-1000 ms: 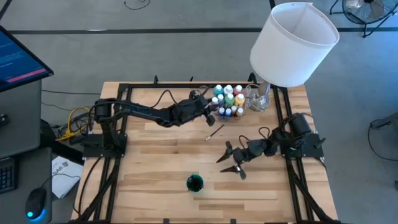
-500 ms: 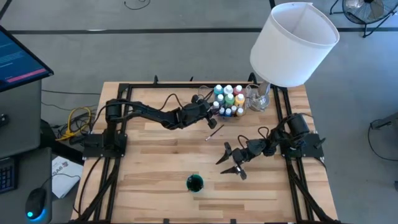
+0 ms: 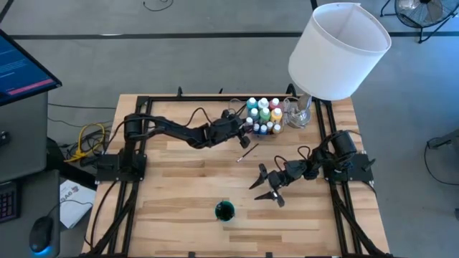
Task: Pick & Place Paint Supplies
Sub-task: Put the small pink paint bottle into the transparent bin
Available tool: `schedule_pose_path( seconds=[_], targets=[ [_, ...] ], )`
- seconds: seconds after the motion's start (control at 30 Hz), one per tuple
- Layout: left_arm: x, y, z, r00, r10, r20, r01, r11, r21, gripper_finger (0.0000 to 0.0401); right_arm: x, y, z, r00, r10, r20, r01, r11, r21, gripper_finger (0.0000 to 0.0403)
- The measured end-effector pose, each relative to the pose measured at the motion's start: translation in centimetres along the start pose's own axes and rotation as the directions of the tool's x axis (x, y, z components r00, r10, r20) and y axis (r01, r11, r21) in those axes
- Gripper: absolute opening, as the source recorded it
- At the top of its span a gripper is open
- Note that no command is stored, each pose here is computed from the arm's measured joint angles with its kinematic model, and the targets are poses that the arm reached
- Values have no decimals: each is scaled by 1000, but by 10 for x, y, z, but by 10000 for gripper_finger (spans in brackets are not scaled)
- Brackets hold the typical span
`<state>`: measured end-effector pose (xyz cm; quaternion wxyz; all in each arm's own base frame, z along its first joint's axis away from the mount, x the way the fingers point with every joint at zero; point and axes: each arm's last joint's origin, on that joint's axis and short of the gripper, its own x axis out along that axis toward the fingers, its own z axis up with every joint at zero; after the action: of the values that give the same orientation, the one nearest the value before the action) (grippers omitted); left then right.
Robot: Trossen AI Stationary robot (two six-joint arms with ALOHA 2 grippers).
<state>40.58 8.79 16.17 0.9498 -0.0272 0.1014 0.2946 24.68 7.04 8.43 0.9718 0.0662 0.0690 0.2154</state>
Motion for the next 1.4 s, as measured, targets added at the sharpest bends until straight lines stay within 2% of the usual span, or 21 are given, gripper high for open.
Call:
schedule_pose_path(
  seconds=[0.2,0.73,1.1,1.4],
  targets=[
    [7,-2,-20,999,-9,-47,10,1000,20,49,0,0,0,1000,-1,0,1,1000,0,216],
    [8,-3,-22,999,-13,-41,14,1000,22,53,0,0,0,1000,-1,-1,1,1000,-8,216],
    [8,-3,-25,997,-37,-70,39,999,25,73,0,0,0,1000,-1,-2,1,1000,-8,216],
    [7,-4,-26,995,-42,-88,44,999,25,70,0,0,0,1000,-2,-3,2,1000,-7,216]
  ],
)
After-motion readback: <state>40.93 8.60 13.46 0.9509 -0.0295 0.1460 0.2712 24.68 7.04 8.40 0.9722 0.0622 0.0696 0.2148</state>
